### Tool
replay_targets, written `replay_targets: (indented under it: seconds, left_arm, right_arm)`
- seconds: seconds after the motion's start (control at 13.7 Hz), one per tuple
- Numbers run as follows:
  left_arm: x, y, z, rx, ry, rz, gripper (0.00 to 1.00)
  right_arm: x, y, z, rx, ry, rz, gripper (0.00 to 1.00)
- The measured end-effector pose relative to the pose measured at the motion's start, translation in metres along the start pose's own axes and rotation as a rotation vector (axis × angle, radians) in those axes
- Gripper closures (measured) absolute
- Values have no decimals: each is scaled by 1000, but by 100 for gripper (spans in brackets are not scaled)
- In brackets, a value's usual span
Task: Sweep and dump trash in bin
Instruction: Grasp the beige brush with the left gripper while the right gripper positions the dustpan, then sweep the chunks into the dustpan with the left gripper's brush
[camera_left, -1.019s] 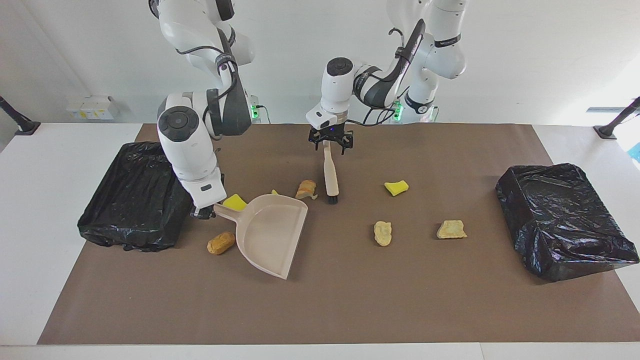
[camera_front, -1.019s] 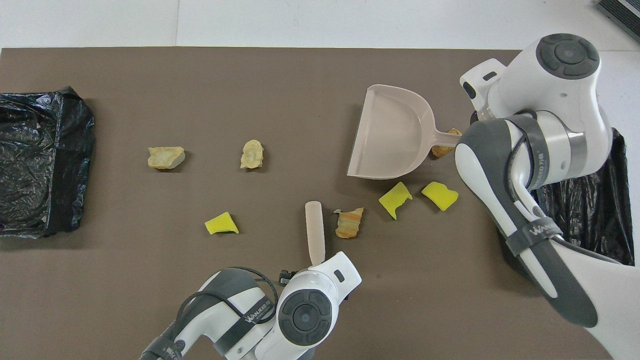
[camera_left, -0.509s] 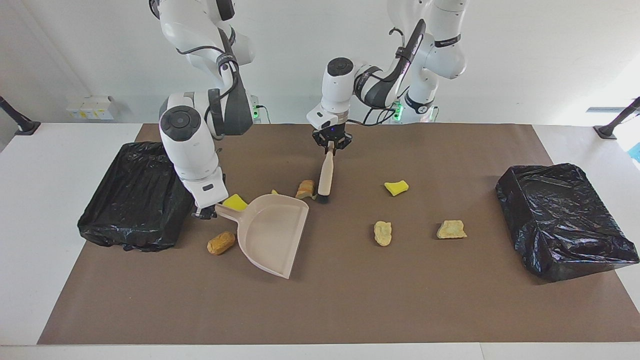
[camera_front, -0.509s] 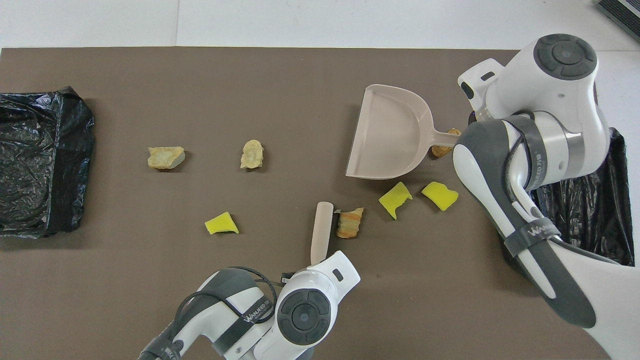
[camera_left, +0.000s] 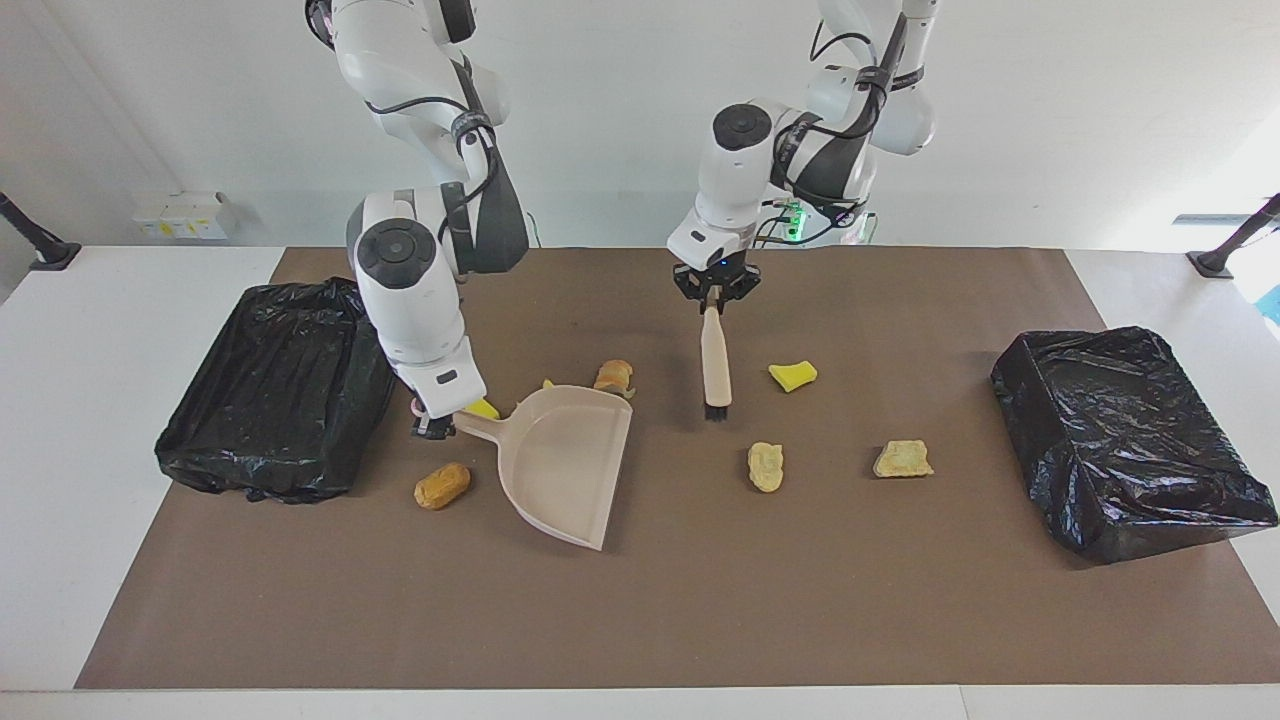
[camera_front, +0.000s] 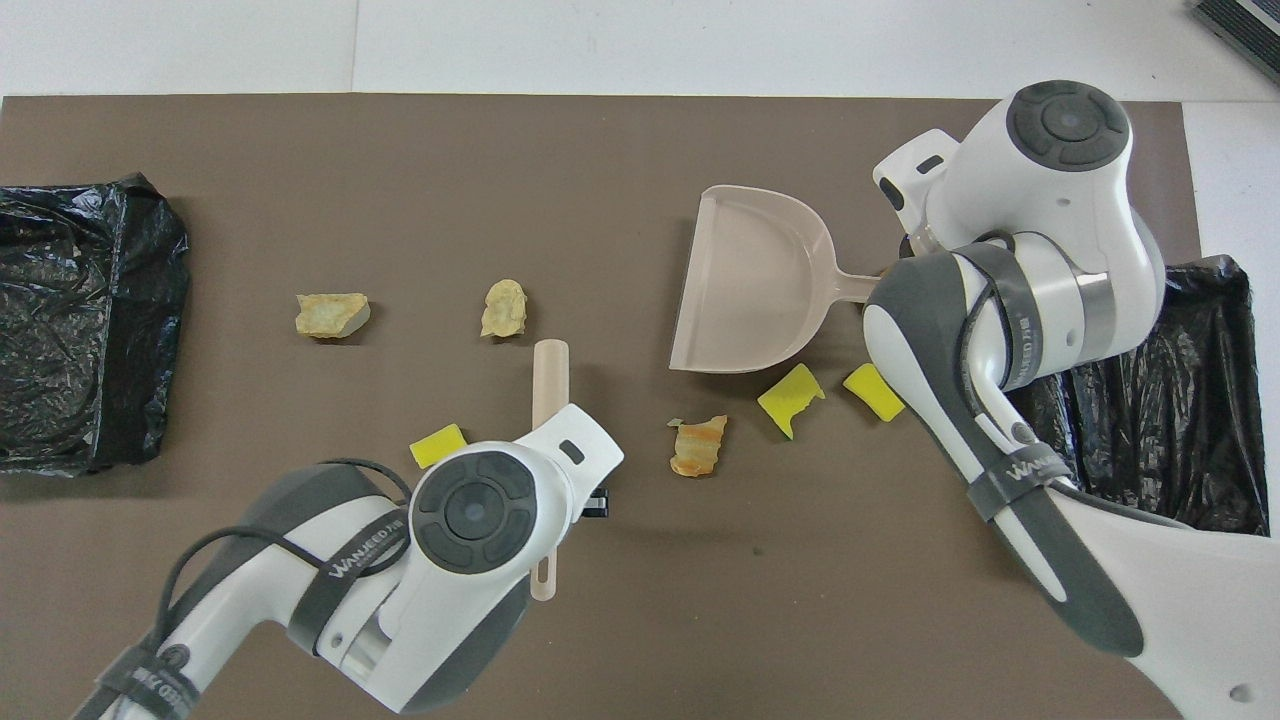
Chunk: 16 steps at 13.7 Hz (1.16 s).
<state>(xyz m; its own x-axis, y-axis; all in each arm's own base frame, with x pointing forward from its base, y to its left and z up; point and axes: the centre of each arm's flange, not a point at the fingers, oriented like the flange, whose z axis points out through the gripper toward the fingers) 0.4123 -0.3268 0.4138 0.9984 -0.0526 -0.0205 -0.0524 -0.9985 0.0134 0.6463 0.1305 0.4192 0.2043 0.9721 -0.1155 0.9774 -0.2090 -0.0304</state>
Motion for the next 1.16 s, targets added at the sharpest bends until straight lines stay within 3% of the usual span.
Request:
replay_targets:
  seconds: [0.36,0.58,0.8,0.95,1.16]
  left_arm:
    - [59,-101,6,8,5,-100,74]
    - [98,-188,13,65,66,-13,74]
    - [115,-254,26,96,72,48,74]
    - [119,-271,33,100,68,63,74]
    - [118,-255,35,99,71,71,74]
  right_arm:
    - [68,-31,8,2,-9,-112,68]
    - [103,-43,21,-29,8,-136,68]
    - [126,-56,41,-40,17,-91,68]
    - [140,-67,43,-42,19,-77,68]
    - [150,-74,42,-44,19,-76,68]
